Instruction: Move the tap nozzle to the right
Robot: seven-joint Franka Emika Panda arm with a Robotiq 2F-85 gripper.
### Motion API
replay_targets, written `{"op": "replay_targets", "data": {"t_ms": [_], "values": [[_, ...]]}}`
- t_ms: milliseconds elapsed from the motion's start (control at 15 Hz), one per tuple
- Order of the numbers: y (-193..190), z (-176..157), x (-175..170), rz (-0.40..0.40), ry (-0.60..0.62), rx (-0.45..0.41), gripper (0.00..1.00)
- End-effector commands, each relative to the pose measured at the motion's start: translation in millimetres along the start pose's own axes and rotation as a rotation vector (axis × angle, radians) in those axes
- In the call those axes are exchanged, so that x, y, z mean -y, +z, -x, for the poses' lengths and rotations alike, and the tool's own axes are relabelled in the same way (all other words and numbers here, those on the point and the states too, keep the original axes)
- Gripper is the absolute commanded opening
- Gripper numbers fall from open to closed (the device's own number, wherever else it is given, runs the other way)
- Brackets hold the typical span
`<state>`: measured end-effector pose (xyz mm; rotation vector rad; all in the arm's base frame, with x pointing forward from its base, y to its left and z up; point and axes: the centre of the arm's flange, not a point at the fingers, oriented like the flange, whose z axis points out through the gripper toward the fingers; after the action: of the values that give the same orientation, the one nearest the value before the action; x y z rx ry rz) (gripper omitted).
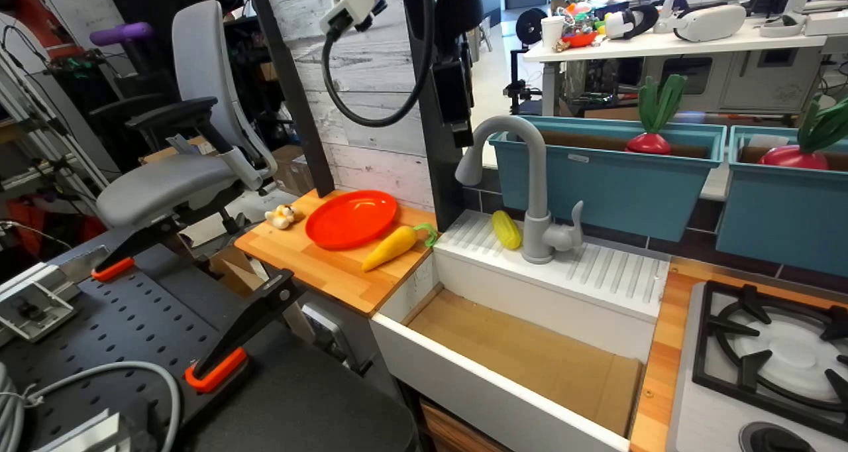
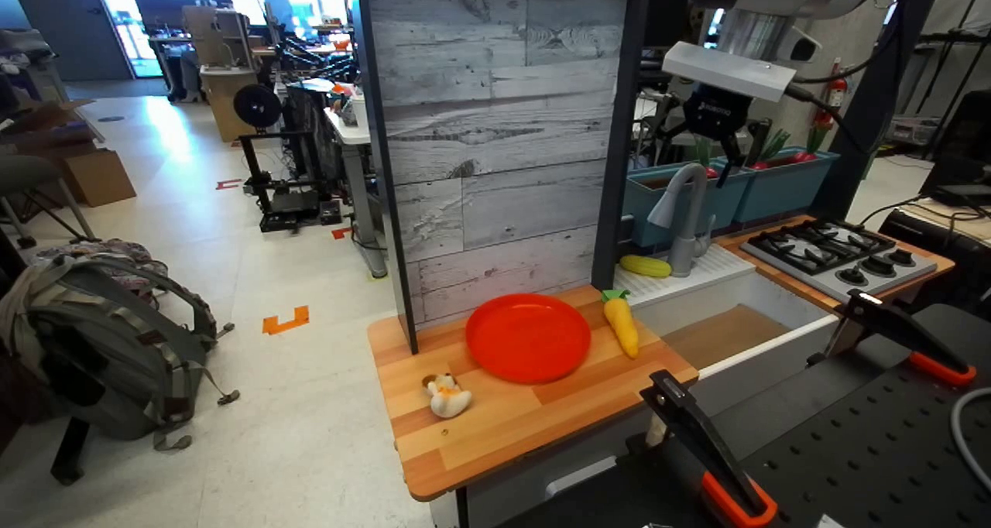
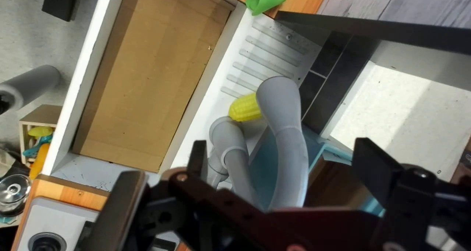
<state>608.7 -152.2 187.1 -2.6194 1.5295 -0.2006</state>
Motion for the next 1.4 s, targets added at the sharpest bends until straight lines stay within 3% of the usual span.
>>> {"op": "replay_targets", "data": {"t_ms": [0,133,200,267,867,933,1000,1333], "values": [[19,-14,16,-0.02,0.033,-0.016,1.0],[24,-16,20,-0.018,0.03,-0.017,1.0],[27,-16,21,-0.017,0.022,-0.017,0.75],[28,-16,22,-0.014,0.009,-0.022,0.74],[29,-1,15,-0.013,-0.065,-0.023,0.05],[29,1,10,-0.014,-0.082,-0.018,0.02],[27,4,3,-0.014,-0.101,-0.013,0.06],[25,7,-32,-0.042,-0.195,-0.005,0.06]]}}
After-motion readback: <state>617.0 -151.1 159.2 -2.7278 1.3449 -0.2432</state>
